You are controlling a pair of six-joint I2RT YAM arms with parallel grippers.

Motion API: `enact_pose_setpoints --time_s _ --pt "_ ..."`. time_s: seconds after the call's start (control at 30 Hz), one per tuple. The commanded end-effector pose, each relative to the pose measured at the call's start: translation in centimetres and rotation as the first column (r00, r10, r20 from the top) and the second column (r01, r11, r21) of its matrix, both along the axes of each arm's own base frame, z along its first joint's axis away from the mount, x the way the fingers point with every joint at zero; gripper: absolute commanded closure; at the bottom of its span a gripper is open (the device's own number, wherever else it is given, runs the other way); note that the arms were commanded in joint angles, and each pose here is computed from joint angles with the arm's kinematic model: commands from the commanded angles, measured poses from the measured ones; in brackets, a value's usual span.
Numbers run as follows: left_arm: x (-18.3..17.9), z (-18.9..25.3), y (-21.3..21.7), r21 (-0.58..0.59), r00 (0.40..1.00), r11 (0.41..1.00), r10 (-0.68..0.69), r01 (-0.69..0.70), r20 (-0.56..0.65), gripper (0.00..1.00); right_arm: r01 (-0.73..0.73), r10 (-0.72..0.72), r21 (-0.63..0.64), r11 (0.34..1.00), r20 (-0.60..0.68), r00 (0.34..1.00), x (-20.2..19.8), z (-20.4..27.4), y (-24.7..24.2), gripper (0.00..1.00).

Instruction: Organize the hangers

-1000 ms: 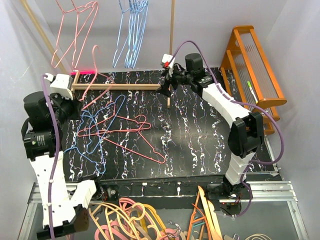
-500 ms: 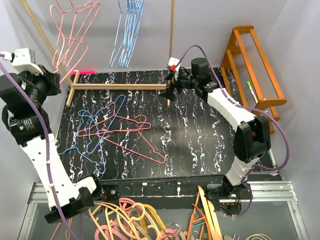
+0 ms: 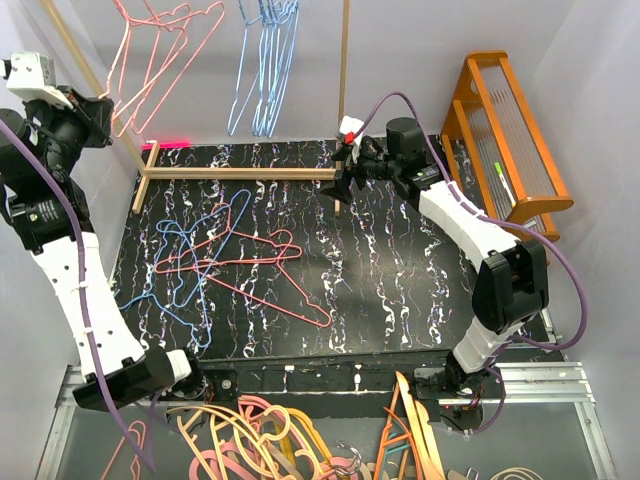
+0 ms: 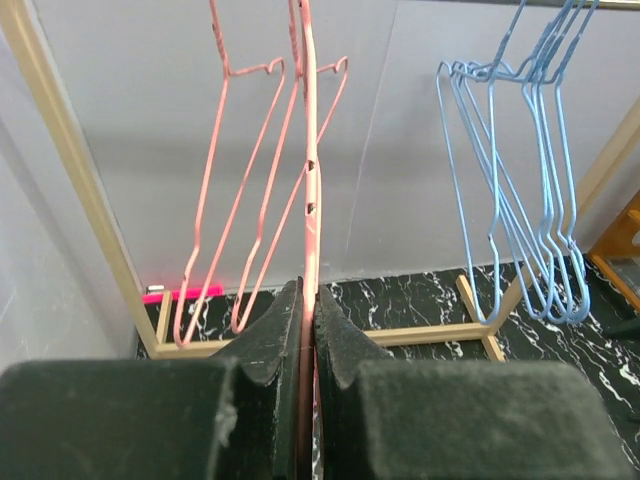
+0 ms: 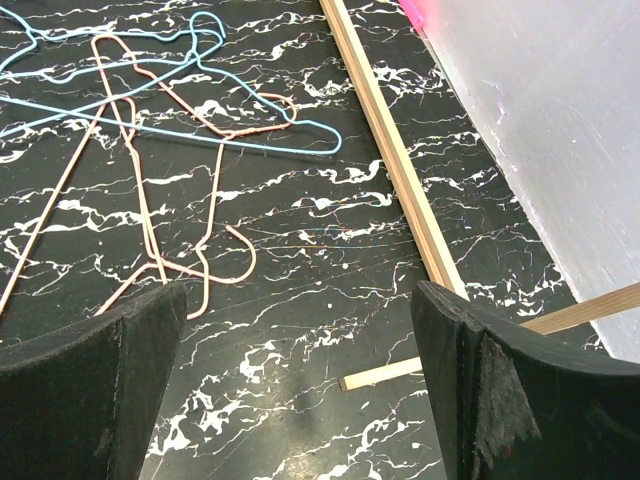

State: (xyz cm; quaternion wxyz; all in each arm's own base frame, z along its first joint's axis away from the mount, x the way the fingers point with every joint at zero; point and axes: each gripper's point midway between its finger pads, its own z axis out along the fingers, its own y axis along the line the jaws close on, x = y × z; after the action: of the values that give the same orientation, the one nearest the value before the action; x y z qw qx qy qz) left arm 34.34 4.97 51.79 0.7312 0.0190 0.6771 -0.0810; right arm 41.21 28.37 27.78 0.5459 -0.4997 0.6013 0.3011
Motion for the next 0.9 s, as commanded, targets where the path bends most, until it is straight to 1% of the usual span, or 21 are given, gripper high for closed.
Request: enact_pose_setpoints --time_s 0.0,0.13,0.23,0.33,0.4,0.57,0.73,0.77,0.8,0.87 --pt "1.0 3.5 -1.2 0.095 0.993 0.995 -0.040 0.029 0.115 1.00 -0.021 0.019 0.023 1.000 0.079 0.997 -0.7 2.8 0.2 0.02" --pt "3.1 2.3 -3.3 0.154 0.995 0.986 -0.072 0.060 0.071 1.00 -0.022 0.020 0.019 1.000 0.078 0.997 -0.6 2.9 0.2 0.02" --pt "4.2 2.0 -4.0 0.163 0.994 0.984 -0.082 0.070 0.069 1.00 -0.017 0.016 0.013 1.000 0.082 0.997 -0.4 2.8 0.2 0.02" --pt "5.2 2.3 -3.6 0.159 0.995 0.986 -0.057 0.044 0.077 1.00 -0.016 0.015 0.002 1.000 0.085 0.996 -0.5 2.6 0.1 0.01" --pt "6.2 1.8 -3.1 0.151 0.997 0.988 -0.036 0.025 0.066 1.00 -0.012 0.012 -0.002 1.000 0.084 0.996 -0.4 2.4 0.0 0.02" --pt "7.4 0.6 -1.6 0.124 0.998 0.991 0.039 -0.045 0.046 1.00 -0.009 0.009 -0.010 1.000 0.081 0.997 -0.4 2.0 -0.1 0.02" --pt "7.8 -1.0 -1.5 0.130 0.999 0.991 0.035 -0.035 0.003 1.00 -0.017 0.018 -0.012 1.000 0.071 0.997 -0.5 1.6 0.0 0.02" --pt "7.8 -1.4 -1.6 0.130 0.999 0.991 0.031 -0.029 -0.009 0.98 -0.019 0.019 -0.014 1.000 0.067 0.998 -0.5 1.4 0.0 0.02" --pt "7.7 -1.7 -1.7 0.130 0.999 0.991 0.027 -0.023 -0.022 0.86 -0.025 0.026 -0.015 1.000 0.065 0.998 -0.6 1.3 0.0 0.01" --pt "6.9 -2.3 -1.8 0.146 0.998 0.989 0.022 -0.014 -0.055 0.58 -0.032 0.033 -0.021 0.999 0.053 0.998 -0.8 0.8 0.1 0.02"
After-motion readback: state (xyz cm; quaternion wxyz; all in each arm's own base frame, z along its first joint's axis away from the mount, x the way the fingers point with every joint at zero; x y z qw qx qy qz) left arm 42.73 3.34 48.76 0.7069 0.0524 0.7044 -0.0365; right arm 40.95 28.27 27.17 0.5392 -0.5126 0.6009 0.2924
